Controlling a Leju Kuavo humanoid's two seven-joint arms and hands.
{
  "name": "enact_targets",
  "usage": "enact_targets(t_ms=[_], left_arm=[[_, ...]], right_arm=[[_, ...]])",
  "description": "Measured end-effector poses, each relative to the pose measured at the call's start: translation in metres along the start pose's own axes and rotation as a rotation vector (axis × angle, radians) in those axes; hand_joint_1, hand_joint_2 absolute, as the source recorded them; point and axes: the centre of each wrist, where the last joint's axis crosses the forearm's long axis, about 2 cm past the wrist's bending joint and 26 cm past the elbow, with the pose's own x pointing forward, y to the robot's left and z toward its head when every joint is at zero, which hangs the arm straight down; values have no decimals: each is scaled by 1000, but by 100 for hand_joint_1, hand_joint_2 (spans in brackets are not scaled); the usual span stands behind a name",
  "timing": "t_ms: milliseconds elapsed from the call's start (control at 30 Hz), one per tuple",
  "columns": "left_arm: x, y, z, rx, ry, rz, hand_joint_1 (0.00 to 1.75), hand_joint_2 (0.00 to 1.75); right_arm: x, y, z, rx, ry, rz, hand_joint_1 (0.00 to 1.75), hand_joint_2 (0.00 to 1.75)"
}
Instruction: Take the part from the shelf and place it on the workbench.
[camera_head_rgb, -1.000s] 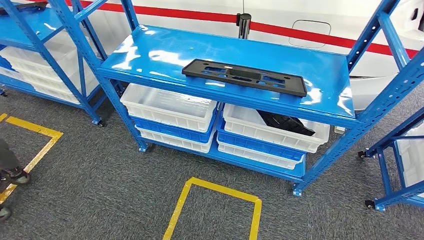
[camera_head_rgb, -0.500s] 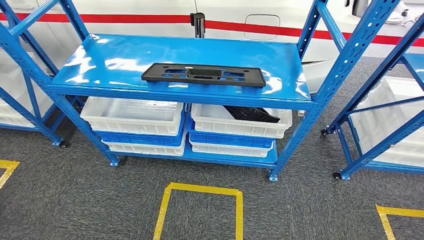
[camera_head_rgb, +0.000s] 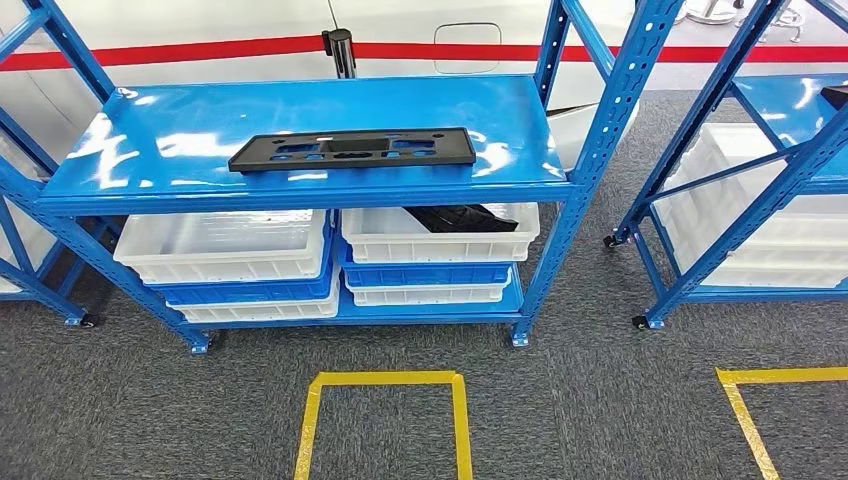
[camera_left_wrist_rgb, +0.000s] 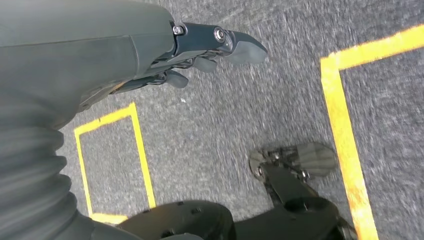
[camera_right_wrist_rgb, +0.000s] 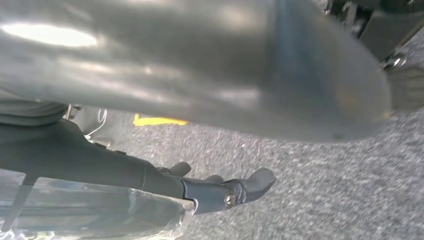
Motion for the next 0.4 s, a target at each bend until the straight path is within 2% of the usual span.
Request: enact_targets(t_ms=[100, 233, 300, 367, 400], left_arm=[[0, -1, 0, -21, -14, 6, 0, 175], [0, -1, 0, -45, -19, 10, 0, 175], [-1, -1, 0, -57, -15, 9, 0, 175], [-4, -1, 0, -66, -4, 8, 0, 175], [-5, -1, 0, -68, 0, 7, 0, 175]], right_arm=[[0, 0, 0, 0, 12, 13, 0, 0], [0, 0, 0, -2, 32, 29, 0, 175], [-1, 1, 0, -10, 45, 36, 0, 175], [-3, 1, 0, -14, 54, 39, 0, 87], [-4, 1, 0, -14, 56, 40, 0, 58]])
